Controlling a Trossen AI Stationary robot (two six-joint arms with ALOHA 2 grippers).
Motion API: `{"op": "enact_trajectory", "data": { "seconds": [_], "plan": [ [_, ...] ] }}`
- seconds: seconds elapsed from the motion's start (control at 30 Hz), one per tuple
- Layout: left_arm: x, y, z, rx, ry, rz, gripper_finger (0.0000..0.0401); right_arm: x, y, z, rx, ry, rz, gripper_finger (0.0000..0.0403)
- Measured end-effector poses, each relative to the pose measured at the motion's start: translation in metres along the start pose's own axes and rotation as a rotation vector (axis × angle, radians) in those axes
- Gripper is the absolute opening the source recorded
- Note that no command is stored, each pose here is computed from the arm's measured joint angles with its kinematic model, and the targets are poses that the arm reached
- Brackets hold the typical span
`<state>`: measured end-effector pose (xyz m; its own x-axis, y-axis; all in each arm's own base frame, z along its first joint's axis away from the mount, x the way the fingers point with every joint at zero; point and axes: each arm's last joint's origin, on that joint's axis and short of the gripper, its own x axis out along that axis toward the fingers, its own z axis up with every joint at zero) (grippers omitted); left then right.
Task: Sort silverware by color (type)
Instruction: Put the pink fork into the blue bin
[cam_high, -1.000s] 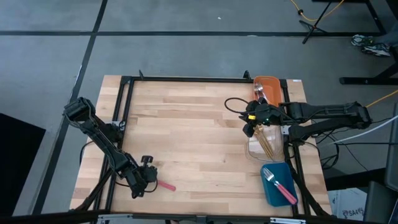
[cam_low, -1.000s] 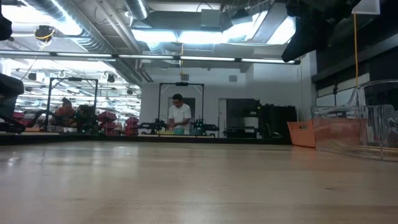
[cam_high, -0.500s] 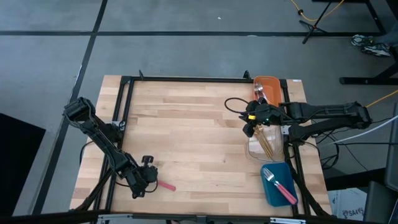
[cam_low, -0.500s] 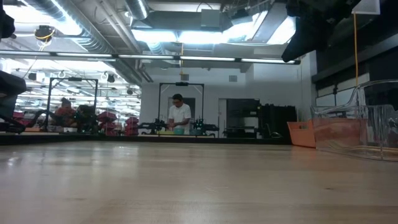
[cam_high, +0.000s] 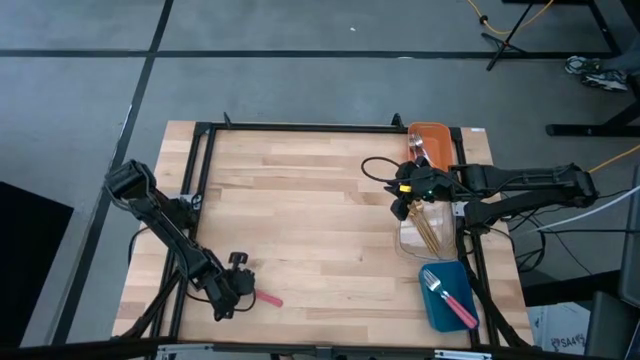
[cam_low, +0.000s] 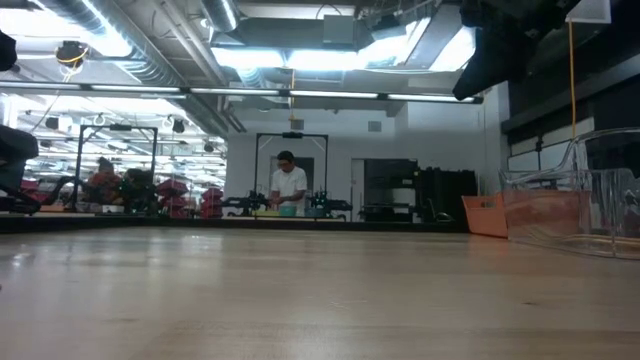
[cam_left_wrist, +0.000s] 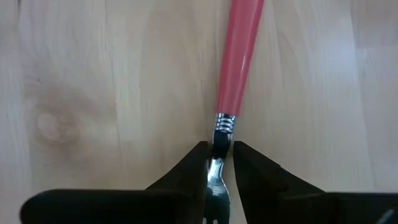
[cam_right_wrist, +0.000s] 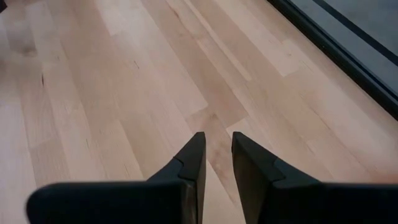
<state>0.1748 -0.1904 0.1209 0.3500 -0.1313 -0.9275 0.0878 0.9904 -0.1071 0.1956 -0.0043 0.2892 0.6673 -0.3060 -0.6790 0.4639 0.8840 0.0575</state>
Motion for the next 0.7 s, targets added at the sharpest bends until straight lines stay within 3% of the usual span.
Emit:
{"op": "enact_trajectory", "data": {
  "seconds": [0.27, 0.53, 0.7],
  "plan": [
    [0.000, 0.000, 0.001, 0.000, -0.027, 0.021, 0.0067, 0.000, 0.000, 0.000, 0.000, 0.000, 0.000, 0.0067],
    [-0.003, -0.003, 0.006, -0.003, -0.040, 0.025, 0.0020, 0.000, 0.000, 0.000, 0.000, 0.000, 0.000, 0.0067],
    [-0.004, -0.005, 0.010, 0.000, -0.047, 0.029, 0.0014, 0.000, 0.000, 0.000, 0.000, 0.000, 0.000, 0.0067]
  ]
}}
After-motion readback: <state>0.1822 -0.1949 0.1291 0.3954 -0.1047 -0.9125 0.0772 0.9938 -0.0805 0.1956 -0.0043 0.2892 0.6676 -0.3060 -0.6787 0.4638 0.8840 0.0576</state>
